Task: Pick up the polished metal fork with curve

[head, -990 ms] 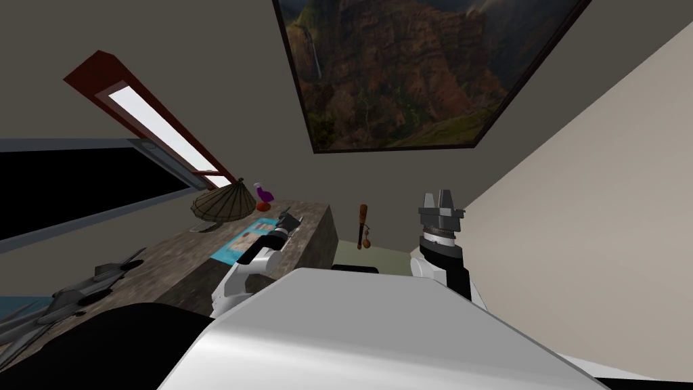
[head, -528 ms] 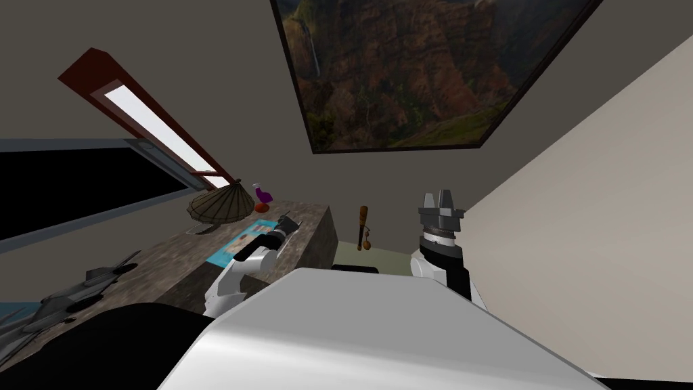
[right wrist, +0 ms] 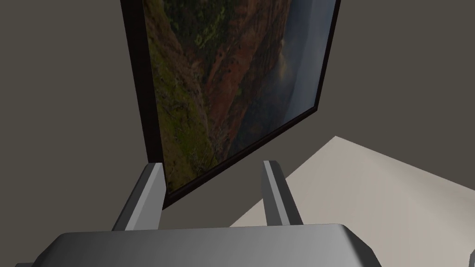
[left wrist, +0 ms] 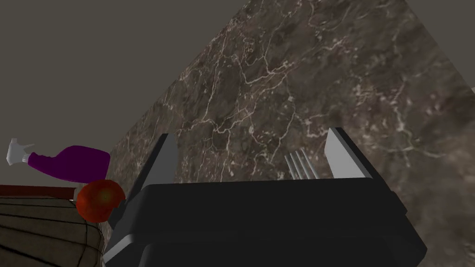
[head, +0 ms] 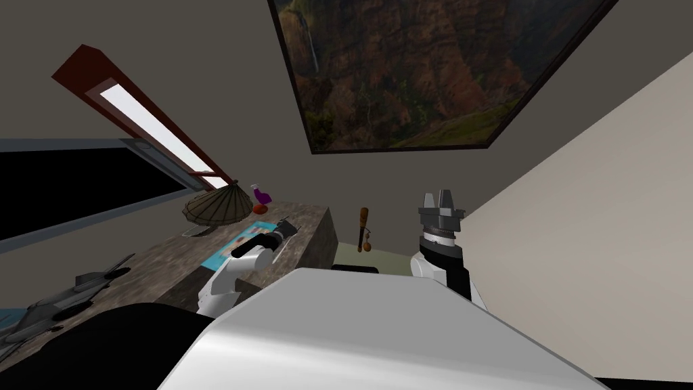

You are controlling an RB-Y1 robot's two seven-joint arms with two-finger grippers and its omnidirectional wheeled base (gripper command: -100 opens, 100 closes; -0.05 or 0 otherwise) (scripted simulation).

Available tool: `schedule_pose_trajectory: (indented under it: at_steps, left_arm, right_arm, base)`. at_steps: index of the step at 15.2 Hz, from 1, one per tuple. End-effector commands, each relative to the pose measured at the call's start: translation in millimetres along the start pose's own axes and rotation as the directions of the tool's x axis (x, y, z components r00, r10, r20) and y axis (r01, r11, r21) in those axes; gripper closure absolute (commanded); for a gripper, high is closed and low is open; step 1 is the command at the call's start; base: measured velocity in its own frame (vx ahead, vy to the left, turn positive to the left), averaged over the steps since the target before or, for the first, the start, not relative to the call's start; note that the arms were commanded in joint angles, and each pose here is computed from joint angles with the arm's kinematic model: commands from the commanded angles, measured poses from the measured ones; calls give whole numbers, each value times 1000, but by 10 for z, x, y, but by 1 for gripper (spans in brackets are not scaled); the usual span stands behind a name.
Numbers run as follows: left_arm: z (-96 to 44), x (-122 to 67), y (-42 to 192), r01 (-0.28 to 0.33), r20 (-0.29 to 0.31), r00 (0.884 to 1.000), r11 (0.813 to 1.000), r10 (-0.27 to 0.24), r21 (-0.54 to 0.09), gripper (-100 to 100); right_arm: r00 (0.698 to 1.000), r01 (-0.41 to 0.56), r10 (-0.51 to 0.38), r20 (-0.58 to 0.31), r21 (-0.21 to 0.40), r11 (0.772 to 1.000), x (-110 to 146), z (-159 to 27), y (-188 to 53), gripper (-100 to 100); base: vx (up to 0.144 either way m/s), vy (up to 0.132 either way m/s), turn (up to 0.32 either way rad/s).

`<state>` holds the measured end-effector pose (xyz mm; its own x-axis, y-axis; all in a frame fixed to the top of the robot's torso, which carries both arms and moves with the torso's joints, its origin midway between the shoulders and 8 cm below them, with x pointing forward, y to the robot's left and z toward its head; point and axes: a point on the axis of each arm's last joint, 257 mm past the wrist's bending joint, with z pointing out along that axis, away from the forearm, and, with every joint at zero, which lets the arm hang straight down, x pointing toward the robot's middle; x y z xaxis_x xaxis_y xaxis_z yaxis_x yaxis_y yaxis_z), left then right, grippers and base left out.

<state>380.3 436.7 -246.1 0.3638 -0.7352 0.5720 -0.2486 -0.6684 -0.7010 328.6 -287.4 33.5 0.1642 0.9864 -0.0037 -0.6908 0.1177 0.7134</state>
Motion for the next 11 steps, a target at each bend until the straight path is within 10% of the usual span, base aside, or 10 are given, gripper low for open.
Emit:
schedule_pose_trajectory:
  at_steps: [1, 11]
  left_arm:
    - [-2, -137, 30, 50, 36, 998, 998, -48, -41, -100]
    - [-84, -542, 253, 187, 182, 971, 967, -155, -171, -100]
  right_arm:
    - [1000, 0, 0, 0, 0, 1000, 0, 0, 0, 0]
    - [1000, 0, 0, 0, 0, 1000, 0, 0, 0, 0]
  base:
    - [42, 2, 6]
    - [41, -2, 7]
